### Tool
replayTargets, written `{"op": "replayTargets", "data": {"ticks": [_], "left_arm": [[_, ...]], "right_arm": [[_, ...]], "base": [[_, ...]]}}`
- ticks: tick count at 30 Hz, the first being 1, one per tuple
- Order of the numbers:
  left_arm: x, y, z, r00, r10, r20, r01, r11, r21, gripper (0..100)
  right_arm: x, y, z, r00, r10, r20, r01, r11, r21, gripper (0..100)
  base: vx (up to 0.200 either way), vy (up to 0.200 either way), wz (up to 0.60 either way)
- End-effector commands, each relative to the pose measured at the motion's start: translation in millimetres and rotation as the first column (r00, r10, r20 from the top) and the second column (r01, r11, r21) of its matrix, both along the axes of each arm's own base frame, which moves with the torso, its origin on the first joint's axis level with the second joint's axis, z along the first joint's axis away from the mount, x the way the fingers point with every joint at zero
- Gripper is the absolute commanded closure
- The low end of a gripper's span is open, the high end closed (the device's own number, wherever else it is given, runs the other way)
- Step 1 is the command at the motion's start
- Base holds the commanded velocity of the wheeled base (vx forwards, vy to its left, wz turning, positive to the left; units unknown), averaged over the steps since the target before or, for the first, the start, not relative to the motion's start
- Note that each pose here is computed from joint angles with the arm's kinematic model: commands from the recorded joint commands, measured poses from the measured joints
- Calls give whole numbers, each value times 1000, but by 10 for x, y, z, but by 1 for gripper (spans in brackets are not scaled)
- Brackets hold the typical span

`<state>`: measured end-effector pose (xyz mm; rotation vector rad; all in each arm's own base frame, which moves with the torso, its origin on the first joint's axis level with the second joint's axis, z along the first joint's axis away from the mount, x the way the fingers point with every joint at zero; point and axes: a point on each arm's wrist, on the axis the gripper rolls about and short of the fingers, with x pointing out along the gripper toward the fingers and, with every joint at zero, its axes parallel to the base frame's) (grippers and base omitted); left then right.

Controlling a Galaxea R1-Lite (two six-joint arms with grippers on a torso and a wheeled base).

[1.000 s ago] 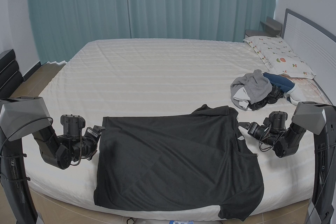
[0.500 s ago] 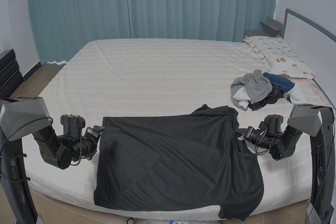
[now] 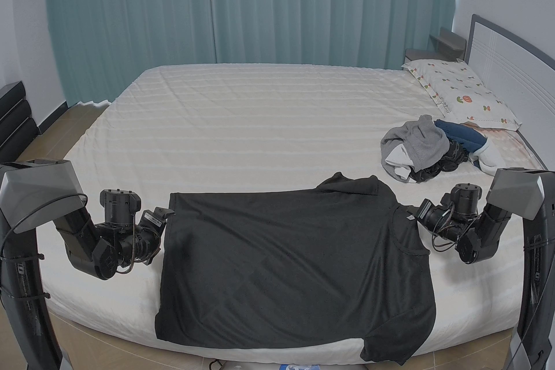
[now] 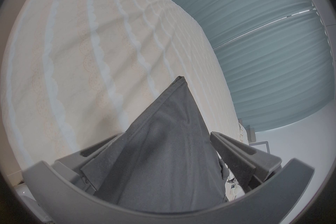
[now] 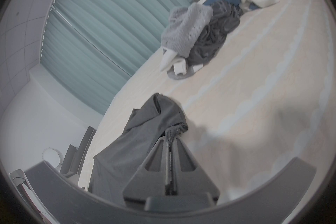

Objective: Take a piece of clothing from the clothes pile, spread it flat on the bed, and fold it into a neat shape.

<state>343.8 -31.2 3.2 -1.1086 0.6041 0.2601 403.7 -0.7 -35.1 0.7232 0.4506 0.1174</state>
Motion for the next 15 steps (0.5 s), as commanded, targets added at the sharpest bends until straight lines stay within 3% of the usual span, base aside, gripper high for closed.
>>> {"op": "replayTargets", "data": {"ticks": [1, 7, 15], "left_arm": [[-2, 0, -5, 1000, 0, -2, 0, 1000, 1, 0], [-3, 0, -6, 1000, 0, -3, 0, 1000, 1, 0], [-25, 2, 0, 1000, -3, -6, 3, 1000, 5, 0]], "right_arm": [[-75, -151, 133, 999, -33, 30, 34, 999, -15, 100], [-103, -228, 10, 1000, -27, 10, 28, 997, -77, 100], [-85, -272, -75, 999, -35, 1, 35, 996, -84, 100]], "base": [[0, 0, 0], [0, 0, 0], [0, 0, 0]]}}
